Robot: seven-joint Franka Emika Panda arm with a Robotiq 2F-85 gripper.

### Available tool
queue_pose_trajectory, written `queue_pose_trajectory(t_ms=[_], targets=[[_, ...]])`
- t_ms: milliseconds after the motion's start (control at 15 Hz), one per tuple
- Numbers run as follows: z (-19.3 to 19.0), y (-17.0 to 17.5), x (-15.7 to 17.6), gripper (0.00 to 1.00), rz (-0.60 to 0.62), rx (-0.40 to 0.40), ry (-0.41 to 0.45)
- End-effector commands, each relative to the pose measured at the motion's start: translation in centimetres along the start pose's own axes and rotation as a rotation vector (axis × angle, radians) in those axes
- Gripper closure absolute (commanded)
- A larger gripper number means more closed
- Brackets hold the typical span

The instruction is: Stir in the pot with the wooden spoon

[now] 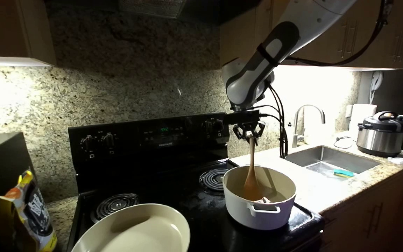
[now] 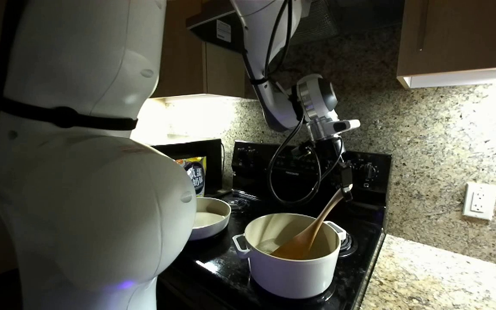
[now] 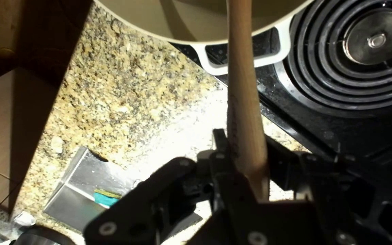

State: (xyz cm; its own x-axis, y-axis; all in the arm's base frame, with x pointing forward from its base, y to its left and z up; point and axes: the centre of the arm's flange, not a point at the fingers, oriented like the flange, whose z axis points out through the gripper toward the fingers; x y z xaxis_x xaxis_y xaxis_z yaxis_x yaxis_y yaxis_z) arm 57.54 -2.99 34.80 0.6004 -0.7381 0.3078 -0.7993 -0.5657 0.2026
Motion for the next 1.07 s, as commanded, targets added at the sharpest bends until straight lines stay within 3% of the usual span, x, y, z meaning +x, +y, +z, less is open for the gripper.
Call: queue_pose_trajectory(t_ms=[0,533,1000], targets=[[-0.1,0.4,1.9,0.92,0.001,0.012,-0.002],[1.5,3.1,2.4,0.92,0.044,-0.012,-0.026],[2.4,1.4,-0.3,0.92,0.025,0.006,-0.089]])
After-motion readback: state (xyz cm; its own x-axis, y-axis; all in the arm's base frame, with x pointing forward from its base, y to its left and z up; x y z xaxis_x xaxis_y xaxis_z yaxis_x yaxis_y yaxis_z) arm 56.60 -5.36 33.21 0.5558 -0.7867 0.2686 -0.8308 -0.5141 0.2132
